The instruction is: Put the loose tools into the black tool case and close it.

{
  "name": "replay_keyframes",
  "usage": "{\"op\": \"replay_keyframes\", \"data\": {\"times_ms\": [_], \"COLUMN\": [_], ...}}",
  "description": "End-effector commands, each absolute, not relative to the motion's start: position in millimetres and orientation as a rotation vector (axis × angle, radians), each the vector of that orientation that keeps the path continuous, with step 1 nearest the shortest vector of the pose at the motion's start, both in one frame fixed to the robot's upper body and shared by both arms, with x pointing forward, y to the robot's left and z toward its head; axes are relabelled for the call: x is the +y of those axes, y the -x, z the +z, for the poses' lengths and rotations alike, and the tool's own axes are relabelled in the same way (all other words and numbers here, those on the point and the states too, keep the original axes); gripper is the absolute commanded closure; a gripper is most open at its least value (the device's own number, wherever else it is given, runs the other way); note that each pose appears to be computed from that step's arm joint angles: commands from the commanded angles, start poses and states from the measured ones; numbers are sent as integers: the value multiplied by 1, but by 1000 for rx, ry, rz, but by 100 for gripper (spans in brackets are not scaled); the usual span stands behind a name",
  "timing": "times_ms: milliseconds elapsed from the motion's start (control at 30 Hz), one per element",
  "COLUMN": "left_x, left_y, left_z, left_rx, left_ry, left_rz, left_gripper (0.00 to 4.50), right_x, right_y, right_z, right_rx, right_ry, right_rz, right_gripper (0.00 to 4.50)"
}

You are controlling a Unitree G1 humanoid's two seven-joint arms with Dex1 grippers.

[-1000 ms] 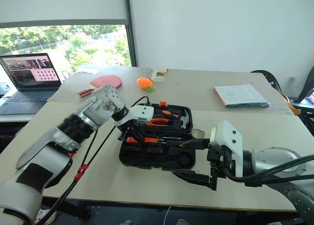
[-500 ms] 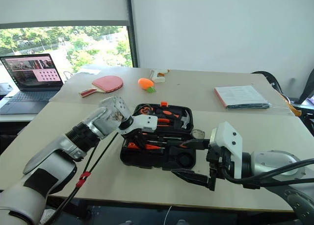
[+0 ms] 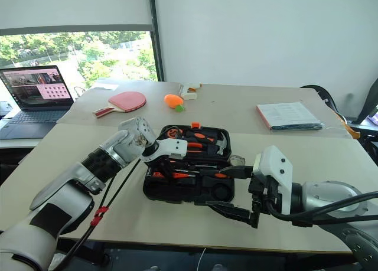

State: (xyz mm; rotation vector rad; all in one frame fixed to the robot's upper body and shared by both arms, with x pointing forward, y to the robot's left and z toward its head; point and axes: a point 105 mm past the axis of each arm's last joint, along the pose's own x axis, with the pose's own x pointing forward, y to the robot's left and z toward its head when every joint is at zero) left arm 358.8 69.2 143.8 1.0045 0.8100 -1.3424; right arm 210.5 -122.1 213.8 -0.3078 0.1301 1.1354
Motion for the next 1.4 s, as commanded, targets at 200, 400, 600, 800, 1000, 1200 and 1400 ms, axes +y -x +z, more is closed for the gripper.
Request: {"op": "replay_keyframes", "data": {"times_ms": [200, 400, 600, 800, 1000, 1200, 1400], "left_x": [82, 85, 85, 84, 82, 92, 91], "left_y": [-359, -358, -359, -358, -354, -354, -363], "left_z": [133, 124, 125, 136, 167, 208, 214], "left_rx": [858, 894, 902, 885, 835, 741, 647], "left_ry": [-1038, -1023, -999, -955, -884, -863, -904], "left_rz": [-1319, -1319, -1317, -1331, -1354, -1346, -1341], "left_gripper": [409, 409, 409, 309, 121, 5, 57], "right_x": [-119, -118, -118, -118, -117, -118, -118], "right_y": [-211, -213, -214, -215, -214, -214, -216], "right_z": [226, 227, 227, 227, 225, 220, 220], "right_rx": [57, 51, 47, 45, 53, 71, 71], "right_ry": [344, 346, 350, 354, 353, 340, 335], "right_rz": [1132, 1126, 1123, 1122, 1129, 1135, 1133], "right_gripper": [0, 0, 0, 0, 0, 0, 0]}}
